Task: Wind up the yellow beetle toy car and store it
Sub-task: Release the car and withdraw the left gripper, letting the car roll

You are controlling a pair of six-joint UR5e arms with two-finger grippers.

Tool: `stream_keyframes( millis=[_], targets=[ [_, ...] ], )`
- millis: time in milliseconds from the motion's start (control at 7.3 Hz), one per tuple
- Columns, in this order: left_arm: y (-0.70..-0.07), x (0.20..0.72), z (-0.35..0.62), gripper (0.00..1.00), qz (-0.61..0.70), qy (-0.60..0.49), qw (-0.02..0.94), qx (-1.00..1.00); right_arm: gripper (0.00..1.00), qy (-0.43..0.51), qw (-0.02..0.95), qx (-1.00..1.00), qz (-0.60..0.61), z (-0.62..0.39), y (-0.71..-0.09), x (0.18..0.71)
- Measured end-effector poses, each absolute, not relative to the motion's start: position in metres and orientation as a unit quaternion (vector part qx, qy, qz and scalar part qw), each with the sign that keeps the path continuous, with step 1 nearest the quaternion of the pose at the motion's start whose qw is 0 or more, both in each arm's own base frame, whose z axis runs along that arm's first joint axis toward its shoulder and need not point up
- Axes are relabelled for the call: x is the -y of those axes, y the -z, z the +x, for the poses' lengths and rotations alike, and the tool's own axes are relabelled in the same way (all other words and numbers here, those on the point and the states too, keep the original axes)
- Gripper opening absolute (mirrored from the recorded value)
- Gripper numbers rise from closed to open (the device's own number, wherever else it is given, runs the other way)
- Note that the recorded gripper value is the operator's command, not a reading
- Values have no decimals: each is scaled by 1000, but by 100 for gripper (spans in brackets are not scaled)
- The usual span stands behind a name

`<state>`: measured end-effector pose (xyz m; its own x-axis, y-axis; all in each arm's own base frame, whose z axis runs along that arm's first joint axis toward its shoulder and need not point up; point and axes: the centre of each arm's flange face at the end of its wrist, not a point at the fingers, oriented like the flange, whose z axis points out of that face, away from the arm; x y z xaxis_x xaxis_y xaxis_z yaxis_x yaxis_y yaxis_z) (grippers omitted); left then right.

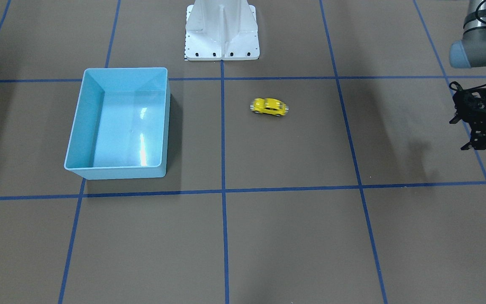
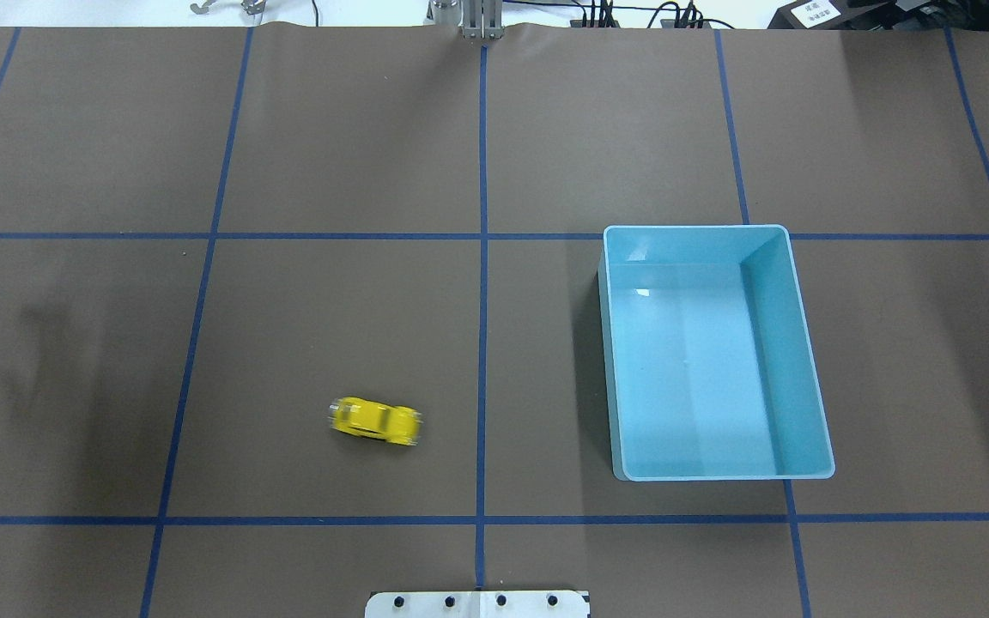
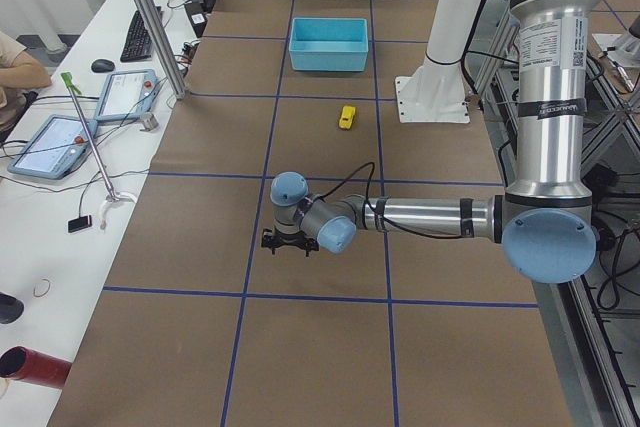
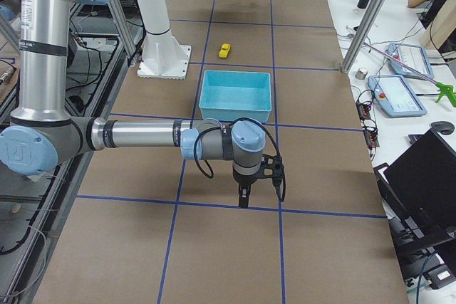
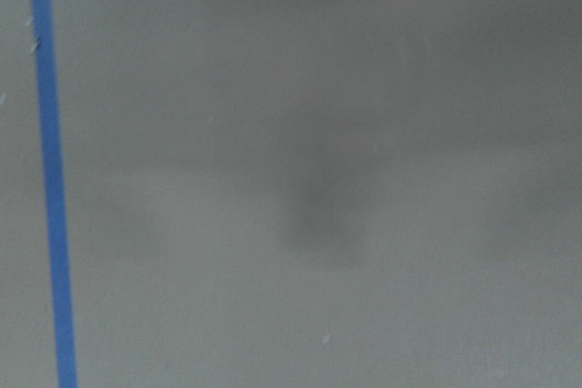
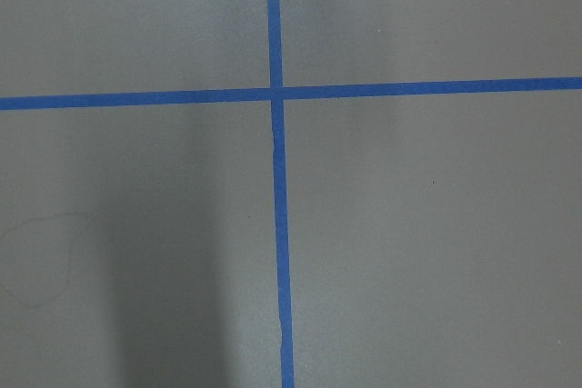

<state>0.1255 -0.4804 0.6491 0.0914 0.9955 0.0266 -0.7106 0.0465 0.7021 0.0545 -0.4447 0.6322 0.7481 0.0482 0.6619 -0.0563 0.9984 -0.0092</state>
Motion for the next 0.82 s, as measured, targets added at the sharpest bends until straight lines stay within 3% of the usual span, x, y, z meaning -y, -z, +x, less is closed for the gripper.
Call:
stream_keyframes(
  millis=[822],
  targets=[
    [-648,498,46,100,174,-291,874,-349,100,-28,935,354,6,54,-632,445]
  ],
)
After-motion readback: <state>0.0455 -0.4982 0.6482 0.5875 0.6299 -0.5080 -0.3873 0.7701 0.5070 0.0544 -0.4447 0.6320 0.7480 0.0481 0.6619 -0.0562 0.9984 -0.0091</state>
